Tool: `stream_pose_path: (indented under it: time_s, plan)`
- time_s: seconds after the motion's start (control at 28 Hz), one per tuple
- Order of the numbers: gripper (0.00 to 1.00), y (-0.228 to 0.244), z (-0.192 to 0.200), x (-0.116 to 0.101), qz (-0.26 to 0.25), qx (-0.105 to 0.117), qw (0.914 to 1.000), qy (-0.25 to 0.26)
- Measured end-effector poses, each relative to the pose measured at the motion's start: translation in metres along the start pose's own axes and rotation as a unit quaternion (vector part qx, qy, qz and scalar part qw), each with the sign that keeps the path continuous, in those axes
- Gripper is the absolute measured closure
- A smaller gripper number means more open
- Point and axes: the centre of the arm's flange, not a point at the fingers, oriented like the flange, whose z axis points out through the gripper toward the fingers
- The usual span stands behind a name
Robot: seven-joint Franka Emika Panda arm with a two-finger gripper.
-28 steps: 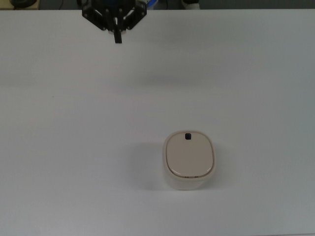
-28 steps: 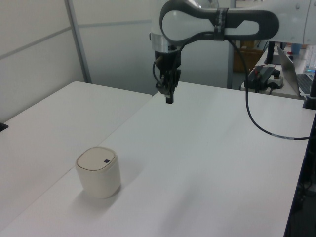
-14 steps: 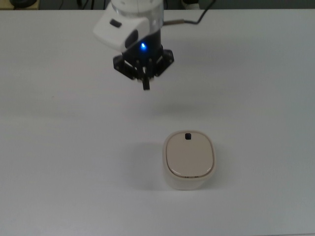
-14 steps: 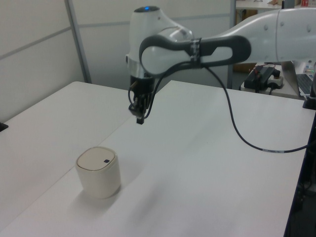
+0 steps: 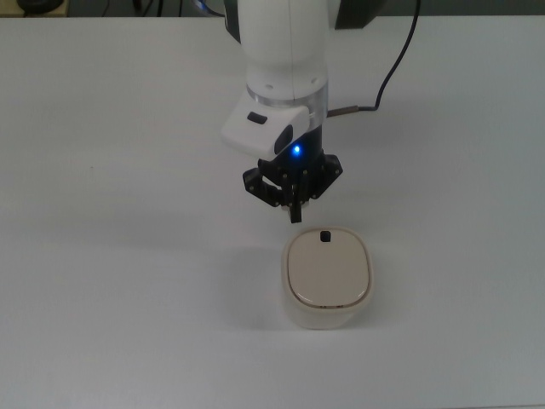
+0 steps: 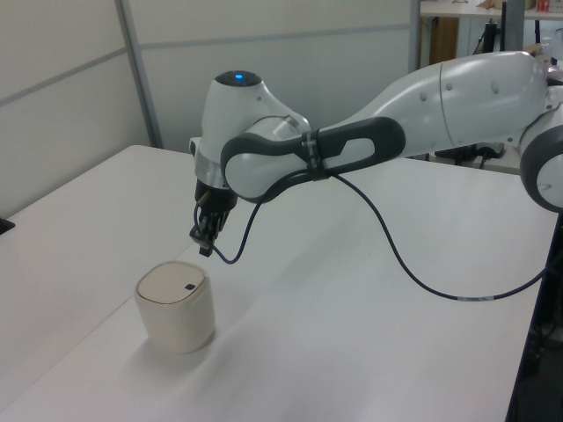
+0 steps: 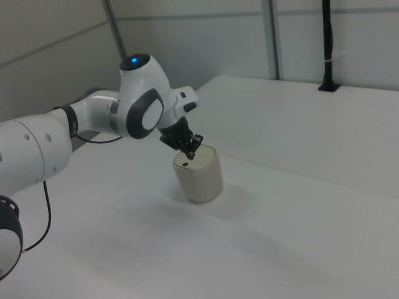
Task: Open the trash can
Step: 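Move the gripper over the cream trash can and lower toward its lid, then press the gripper down on the lid's dark button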
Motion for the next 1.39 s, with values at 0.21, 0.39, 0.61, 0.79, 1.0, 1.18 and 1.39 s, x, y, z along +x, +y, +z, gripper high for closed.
stream_pose_path:
  time_s: [0.21,0.39,0.61,0.79,1.0,1.18,1.39]
  plan:
    - [0.99,-0.005,0.017,0.003,-0.003,0.001,0.9999,0.015]
    - [0.99,-0.013,0.029,0.003,-0.008,0.004,0.9998,0.016]
    - [0.99,-0.026,0.039,0.005,-0.016,0.007,0.9995,0.025]
    - [0.99,-0.036,0.044,0.004,-0.023,0.010,0.9995,0.022]
    - [0.99,-0.043,0.052,0.001,-0.027,0.011,0.9994,0.017]
    - [0.99,-0.043,0.052,0.001,-0.027,0.011,0.9994,0.017]
    - [0.99,-0.043,0.052,0.002,-0.027,0.011,0.9994,0.018]
